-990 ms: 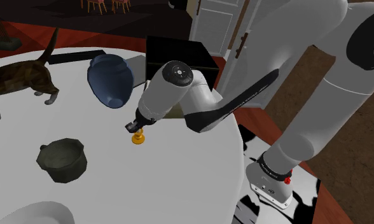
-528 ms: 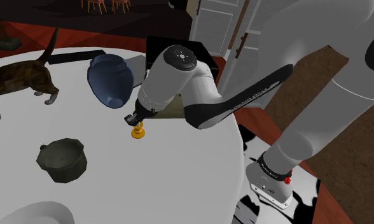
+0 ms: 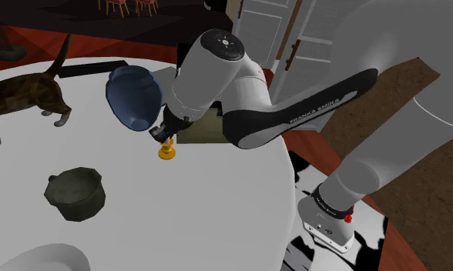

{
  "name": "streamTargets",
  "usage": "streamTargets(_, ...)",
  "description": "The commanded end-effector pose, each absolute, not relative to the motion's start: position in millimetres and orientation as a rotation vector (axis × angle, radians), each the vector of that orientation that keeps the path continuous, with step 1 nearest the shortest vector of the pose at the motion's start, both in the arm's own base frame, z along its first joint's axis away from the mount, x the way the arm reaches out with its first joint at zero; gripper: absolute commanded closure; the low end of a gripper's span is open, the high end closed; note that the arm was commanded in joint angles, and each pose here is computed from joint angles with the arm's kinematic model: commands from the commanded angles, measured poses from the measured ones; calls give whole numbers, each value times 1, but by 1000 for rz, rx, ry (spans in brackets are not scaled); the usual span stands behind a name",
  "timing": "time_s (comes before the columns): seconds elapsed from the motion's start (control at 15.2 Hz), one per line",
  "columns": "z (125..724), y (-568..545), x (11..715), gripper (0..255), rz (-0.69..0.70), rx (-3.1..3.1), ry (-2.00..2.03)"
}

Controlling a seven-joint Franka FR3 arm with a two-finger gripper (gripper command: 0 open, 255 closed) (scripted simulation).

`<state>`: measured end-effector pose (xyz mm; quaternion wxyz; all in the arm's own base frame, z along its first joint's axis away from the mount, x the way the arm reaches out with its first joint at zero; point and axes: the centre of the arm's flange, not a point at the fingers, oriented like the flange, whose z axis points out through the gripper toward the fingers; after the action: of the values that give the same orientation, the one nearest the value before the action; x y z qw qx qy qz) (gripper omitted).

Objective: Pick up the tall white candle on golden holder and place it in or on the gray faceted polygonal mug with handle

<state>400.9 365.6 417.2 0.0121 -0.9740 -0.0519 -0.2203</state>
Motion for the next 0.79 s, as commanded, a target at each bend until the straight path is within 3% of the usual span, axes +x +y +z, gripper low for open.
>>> streamTargets(0.0, 428, 365, 401, 255, -686, -3036, -162)
streamTargets(0.73, 479, 378, 405, 255, -686, -3036, -162)
